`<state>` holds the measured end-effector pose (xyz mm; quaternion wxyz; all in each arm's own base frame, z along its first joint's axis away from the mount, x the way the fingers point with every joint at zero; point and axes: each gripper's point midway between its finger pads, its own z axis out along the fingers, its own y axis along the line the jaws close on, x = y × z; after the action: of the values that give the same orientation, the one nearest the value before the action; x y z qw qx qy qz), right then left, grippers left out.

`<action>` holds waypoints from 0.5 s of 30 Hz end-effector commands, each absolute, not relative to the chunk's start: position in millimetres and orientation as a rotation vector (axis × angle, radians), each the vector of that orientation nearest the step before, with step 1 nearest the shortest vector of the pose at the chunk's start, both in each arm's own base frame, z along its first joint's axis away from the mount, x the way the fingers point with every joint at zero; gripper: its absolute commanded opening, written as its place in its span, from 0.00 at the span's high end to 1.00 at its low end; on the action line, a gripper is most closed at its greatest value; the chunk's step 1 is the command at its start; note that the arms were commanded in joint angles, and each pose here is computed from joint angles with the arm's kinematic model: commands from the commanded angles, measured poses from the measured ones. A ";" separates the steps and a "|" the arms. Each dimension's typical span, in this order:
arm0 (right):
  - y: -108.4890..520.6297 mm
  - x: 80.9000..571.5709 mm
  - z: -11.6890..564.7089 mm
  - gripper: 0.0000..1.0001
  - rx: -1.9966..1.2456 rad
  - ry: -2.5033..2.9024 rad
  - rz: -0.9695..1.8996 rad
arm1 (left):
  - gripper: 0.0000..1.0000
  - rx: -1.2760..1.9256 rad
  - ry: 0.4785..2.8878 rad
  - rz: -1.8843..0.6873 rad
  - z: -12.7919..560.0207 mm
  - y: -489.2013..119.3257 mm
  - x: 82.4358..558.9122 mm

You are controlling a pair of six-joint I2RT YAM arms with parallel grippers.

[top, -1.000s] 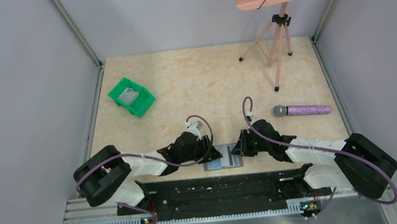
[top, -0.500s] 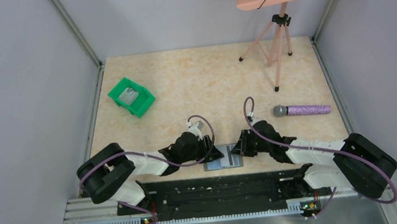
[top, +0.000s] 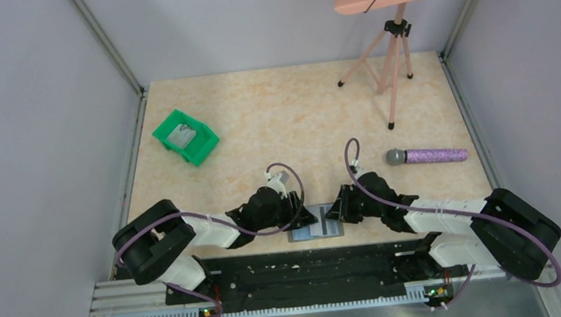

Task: Take the credit cards out of the card holder
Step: Remove the credit card from the card holder.

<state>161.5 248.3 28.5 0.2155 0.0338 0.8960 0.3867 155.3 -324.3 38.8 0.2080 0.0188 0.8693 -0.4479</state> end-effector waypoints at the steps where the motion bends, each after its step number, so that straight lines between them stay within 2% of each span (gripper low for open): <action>1: 248.0 157.3 24.2 0.80 0.095 2.492 1.070 | 0.56 0.048 2.419 -1.275 35.9 -324.8 151.1; 8: 246.8 156.3 21.9 0.80 0.104 2.493 1.072 | 0.60 0.036 2.407 -1.335 41.2 -330.4 149.1; 15: 245.4 155.7 20.4 0.80 0.108 2.497 1.062 | 0.70 0.021 2.417 -1.359 41.2 -333.4 148.1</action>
<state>161.2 248.7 28.5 0.2163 0.0403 0.8930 0.3926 150.9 -328.4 36.3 0.1888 0.0058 0.8657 -0.4635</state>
